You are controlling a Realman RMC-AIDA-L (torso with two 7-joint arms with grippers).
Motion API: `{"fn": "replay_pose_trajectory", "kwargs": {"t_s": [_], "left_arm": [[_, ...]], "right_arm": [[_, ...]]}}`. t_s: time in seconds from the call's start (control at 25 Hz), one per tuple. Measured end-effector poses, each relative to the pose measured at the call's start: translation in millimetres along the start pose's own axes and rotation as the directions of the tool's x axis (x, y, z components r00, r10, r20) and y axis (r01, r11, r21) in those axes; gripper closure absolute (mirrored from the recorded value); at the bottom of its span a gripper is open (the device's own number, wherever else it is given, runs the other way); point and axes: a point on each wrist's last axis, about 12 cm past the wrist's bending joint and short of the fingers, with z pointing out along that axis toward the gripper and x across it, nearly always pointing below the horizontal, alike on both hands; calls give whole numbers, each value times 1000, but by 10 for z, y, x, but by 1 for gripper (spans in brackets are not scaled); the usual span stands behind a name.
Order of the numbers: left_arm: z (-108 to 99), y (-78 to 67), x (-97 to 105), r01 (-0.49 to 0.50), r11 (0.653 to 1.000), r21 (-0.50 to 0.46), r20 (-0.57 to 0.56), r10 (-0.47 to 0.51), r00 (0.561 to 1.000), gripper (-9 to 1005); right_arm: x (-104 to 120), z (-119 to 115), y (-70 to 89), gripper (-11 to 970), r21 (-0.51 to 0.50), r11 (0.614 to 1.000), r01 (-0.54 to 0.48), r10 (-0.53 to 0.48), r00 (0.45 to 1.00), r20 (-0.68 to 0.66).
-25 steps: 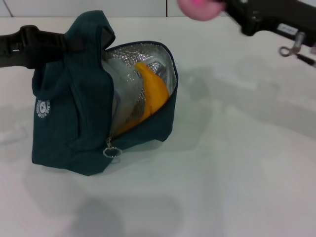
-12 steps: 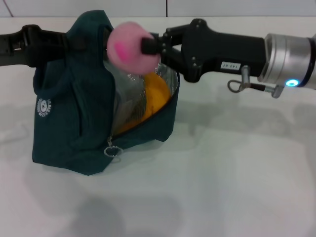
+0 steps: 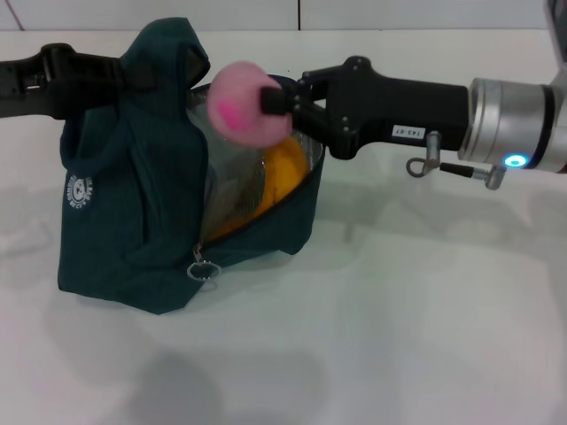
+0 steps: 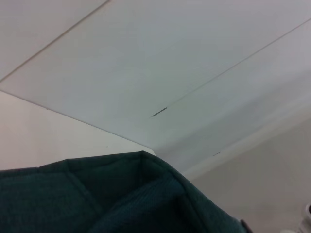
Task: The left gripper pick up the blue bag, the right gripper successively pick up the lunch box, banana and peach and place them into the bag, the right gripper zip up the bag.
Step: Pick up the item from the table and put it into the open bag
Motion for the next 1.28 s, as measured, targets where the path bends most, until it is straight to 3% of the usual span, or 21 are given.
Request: {"fn": "replay_pose_trajectory", "kwargs": {"t_s": [0.76,1.08,1.2,1.28], "left_arm": [[2,2,1,1,1000,-1,0,-1,1000,955],[-3,5,5,2,1000,-2,0,-2,1000,956],[-4,6,6,3,1000,-2,0,-3,1000,955],[-5,6,8,4,1000,-2,1,-4,1000,955]], "right_arm": [[30,148,47,917,-45,999,25,-28,998,-60],[0,104,43,645,-31,999,35,-36,999,-37],[-45,-11,14,548,23,999,22,-23,999,27],[-71,-110,-13,325,67,998,2,-7,997,72]]}}
